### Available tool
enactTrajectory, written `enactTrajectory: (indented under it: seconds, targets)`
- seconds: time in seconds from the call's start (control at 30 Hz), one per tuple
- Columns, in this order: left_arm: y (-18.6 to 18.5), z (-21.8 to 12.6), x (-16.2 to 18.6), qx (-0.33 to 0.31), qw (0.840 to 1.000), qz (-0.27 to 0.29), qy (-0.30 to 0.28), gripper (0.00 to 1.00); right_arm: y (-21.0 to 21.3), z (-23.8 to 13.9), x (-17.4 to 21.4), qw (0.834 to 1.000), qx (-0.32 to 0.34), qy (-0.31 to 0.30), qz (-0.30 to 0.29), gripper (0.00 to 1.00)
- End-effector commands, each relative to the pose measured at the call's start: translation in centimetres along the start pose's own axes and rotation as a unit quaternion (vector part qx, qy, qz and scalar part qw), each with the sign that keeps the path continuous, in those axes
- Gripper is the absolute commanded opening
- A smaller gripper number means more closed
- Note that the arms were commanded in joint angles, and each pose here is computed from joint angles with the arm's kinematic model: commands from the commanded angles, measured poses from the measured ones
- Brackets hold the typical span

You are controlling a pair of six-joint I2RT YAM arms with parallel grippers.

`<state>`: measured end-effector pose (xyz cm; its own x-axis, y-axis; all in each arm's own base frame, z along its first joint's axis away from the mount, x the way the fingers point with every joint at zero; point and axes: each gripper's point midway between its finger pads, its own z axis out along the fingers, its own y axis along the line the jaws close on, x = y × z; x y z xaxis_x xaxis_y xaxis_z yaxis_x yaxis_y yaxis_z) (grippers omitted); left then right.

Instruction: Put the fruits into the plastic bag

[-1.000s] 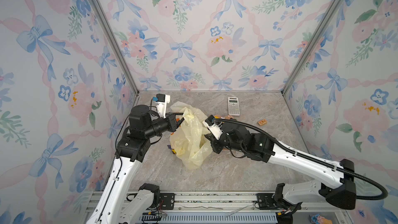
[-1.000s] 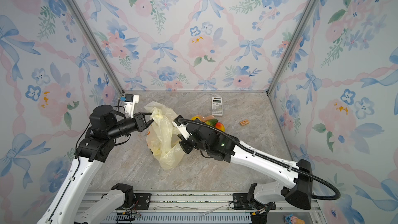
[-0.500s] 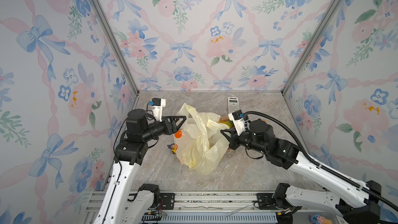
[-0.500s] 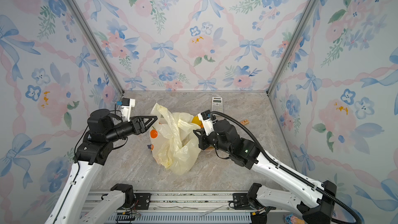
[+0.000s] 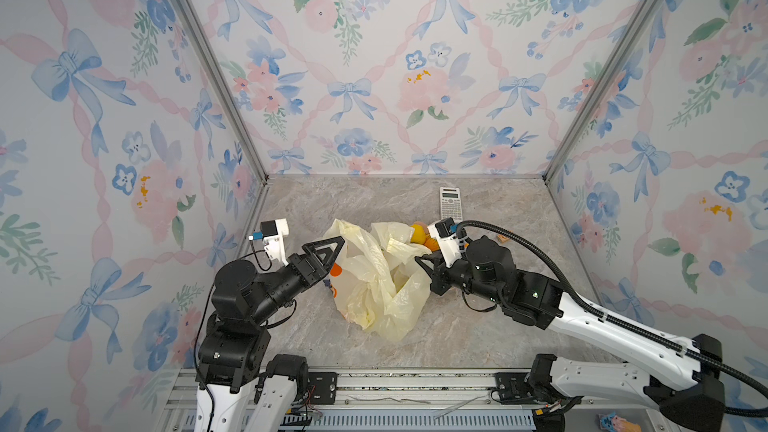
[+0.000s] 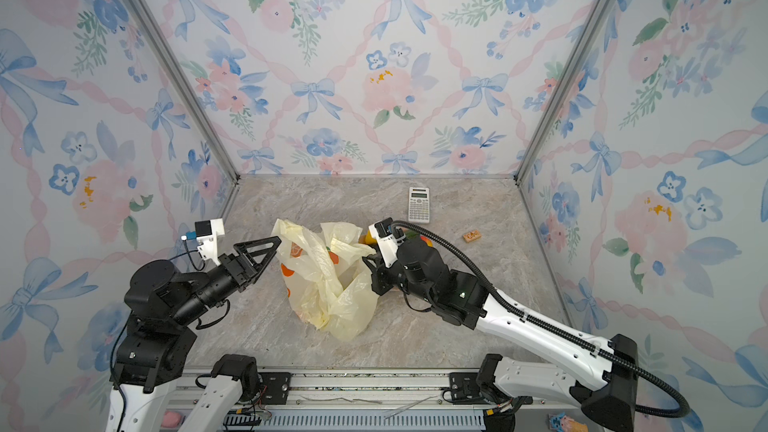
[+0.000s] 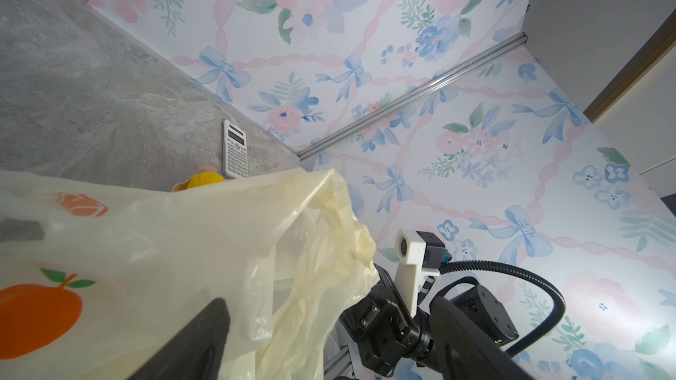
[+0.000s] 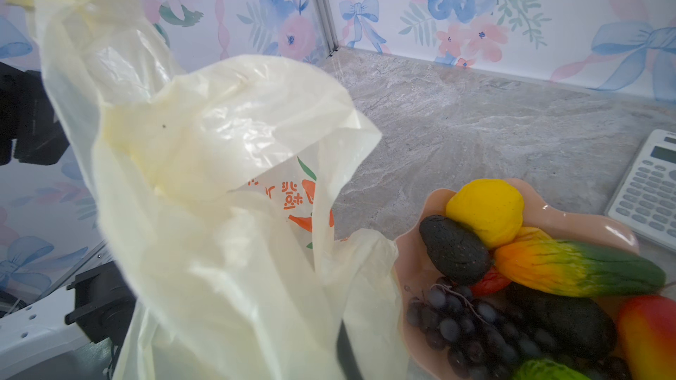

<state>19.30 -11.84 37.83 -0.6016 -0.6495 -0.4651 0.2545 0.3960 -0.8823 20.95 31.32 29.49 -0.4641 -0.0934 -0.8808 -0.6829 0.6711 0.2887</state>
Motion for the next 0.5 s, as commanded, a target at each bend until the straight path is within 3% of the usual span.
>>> enactTrajectory:
  seconds: [0.0, 0.17, 0.3, 0.47]
  targets:
    - [-0.9, -0.1, -0.3, 0.002, 0.999, -0.047, 0.006, 0.91, 1.3, -0.2, -1.4, 1.000, -0.009, -0.026, 0.001, 0.00]
    - [-2.9, -0.7, -0.3, 0.022, 0.997, -0.072, 0.013, 0.98, 1.5, -0.5, -1.3, 1.000, -0.010, -0.028, -0.003, 0.00]
    - [-4.2, -1.6, 0.0, 0.036, 0.996, -0.080, 0.019, 0.98, 1.5, -0.5, -1.3, 1.000, -0.010, -0.029, -0.003, 0.00]
    - [-1.3, -0.4, 0.6, -0.003, 0.996, -0.087, 0.033, 0.98, 2.2, -0.6, -1.4, 0.999, -0.018, -0.032, -0.006, 0.00]
